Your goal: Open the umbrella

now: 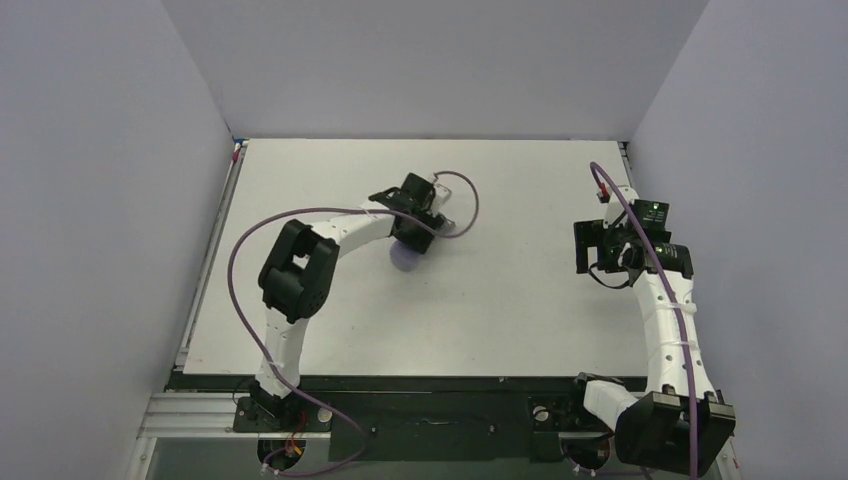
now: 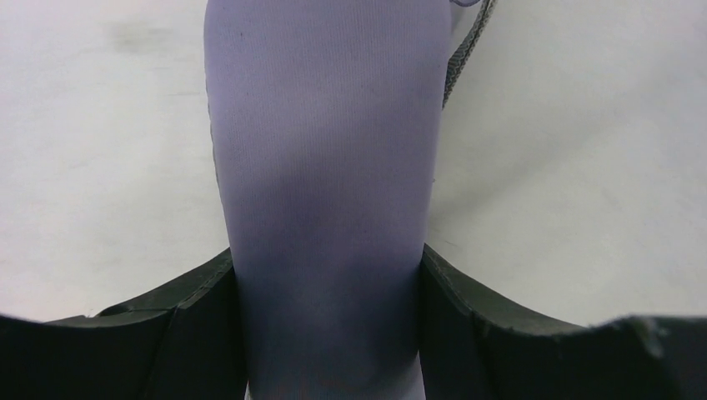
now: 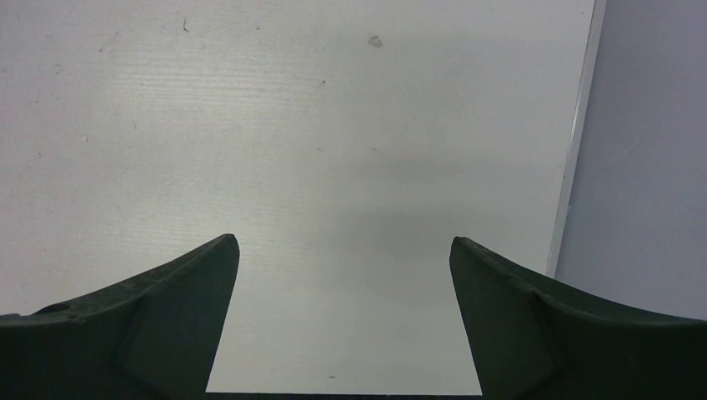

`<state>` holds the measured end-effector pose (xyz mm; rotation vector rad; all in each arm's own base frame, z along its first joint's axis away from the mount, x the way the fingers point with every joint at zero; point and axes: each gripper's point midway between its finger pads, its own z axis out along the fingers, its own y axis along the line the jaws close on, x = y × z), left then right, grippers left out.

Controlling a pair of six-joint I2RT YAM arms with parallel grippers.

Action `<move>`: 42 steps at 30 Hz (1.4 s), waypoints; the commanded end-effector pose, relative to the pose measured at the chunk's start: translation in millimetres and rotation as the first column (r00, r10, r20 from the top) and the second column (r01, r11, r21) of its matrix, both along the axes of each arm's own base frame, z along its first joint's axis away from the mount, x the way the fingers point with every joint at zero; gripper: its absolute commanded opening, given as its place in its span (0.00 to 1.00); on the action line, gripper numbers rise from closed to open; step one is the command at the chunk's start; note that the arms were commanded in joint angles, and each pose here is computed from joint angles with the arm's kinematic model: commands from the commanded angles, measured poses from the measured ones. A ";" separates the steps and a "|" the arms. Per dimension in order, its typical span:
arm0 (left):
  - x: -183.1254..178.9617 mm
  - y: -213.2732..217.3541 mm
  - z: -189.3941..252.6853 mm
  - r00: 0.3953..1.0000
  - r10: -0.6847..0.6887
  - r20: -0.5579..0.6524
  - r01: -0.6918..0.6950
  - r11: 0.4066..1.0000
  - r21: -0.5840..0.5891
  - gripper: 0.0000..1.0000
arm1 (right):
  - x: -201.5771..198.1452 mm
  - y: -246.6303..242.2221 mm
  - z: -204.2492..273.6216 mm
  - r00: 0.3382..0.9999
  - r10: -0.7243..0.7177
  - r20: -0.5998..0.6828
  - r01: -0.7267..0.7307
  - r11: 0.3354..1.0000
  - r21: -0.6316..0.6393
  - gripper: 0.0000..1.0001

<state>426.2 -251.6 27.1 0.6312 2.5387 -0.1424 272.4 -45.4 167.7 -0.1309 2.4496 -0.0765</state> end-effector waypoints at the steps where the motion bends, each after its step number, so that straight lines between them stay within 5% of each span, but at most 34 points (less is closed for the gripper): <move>1: -133.8 -23.8 -55.7 0.852 -0.435 -0.291 0.456 0.890 0.008 0.55 | -12.6 8.2 5.1 0.999 0.038 0.015 -0.038 0.999 0.016 0.93; 3: -162.1 -37.9 -51.7 0.773 -0.561 -0.298 0.578 0.815 -0.037 0.58 | -19.1 10.4 4.4 0.999 0.053 0.010 -0.053 0.998 0.016 0.93; 8: -201.9 -52.3 -36.4 0.550 -0.800 -0.242 0.811 0.580 -0.075 0.85 | -27.2 23.2 2.0 0.995 0.102 0.004 -0.102 0.993 0.062 0.94; 10: -193.9 -48.8 -28.8 0.521 -0.832 -0.189 0.843 0.537 -0.036 0.98 | -26.7 28.3 0.4 0.993 0.119 0.001 -0.119 0.989 0.086 0.94; 12: -180.0 -42.0 -18.5 0.519 -0.844 -0.137 0.852 0.523 0.006 0.97 | -24.5 34.6 -2.1 0.990 0.142 -0.008 -0.140 0.983 0.115 0.94; 18: -122.8 -34.9 67.3 0.646 -0.748 0.153 0.756 0.654 0.002 0.97 | -9.3 70.4 -6.5 0.969 0.246 -0.005 -0.239 0.946 0.217 0.93; 24: -106.9 6.8 108.2 0.752 -0.543 0.373 0.577 0.817 0.025 0.97 | 13.7 120.9 -7.5 0.936 0.351 0.013 -0.337 0.887 0.314 0.90; 30: -131.4 31.9 97.3 0.933 -0.280 0.228 0.331 0.914 -0.233 0.99 | 33.3 170.1 -15.5 0.899 0.439 -0.001 -0.403 0.825 0.397 0.88; 36: -149.0 18.6 68.6 0.990 -0.126 -0.057 0.078 0.853 -0.516 0.57 | 26.4 215.9 -34.2 0.842 0.539 -0.026 -0.470 0.757 0.453 0.80; 42: -136.4 -6.0 52.4 0.984 -0.101 -0.147 -0.009 0.795 -0.606 0.42 | 3.1 244.3 -60.7 0.784 0.618 -0.056 -0.515 0.699 0.496 0.67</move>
